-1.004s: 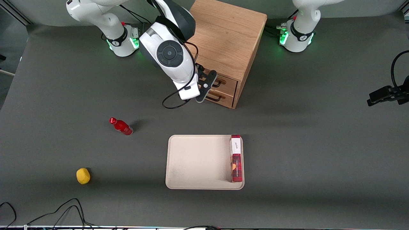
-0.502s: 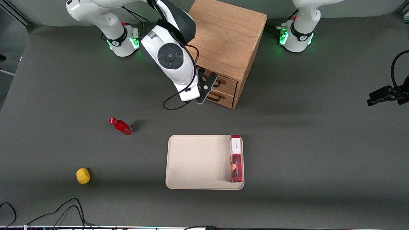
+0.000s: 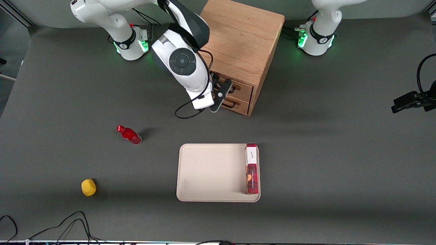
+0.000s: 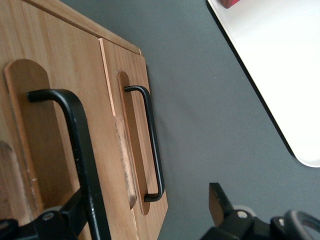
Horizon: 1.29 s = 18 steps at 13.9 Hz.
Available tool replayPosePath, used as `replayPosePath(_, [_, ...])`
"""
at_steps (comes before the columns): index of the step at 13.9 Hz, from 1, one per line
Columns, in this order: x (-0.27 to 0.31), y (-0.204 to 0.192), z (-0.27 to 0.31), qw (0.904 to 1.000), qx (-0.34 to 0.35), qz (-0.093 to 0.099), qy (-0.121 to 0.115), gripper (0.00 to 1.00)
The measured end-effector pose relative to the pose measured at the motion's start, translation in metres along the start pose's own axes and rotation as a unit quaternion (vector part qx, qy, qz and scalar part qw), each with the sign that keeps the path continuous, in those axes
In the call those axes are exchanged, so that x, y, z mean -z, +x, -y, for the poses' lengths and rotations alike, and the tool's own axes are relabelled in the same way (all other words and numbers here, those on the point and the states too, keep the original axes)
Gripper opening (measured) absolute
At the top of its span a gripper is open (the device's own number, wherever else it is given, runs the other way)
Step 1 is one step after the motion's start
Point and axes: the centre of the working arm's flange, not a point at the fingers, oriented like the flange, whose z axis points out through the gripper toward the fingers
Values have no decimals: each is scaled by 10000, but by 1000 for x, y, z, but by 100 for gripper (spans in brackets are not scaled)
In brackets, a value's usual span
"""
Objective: Open upper drawer
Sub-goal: 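Pull the upper drawer outward from the cabinet with the right gripper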
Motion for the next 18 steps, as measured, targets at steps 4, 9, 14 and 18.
replayPosePath(4, [-4, 0, -13, 9999, -17, 2, -169, 100])
replayPosePath(9, [-2, -6, -38, 9996, -196, -13, -220, 100])
replayPosePath(14, [14, -10, -61, 9989, -363, -158, -254, 100])
replayPosePath(18, [30, -11, -77, 9981, -449, -316, -295, 100])
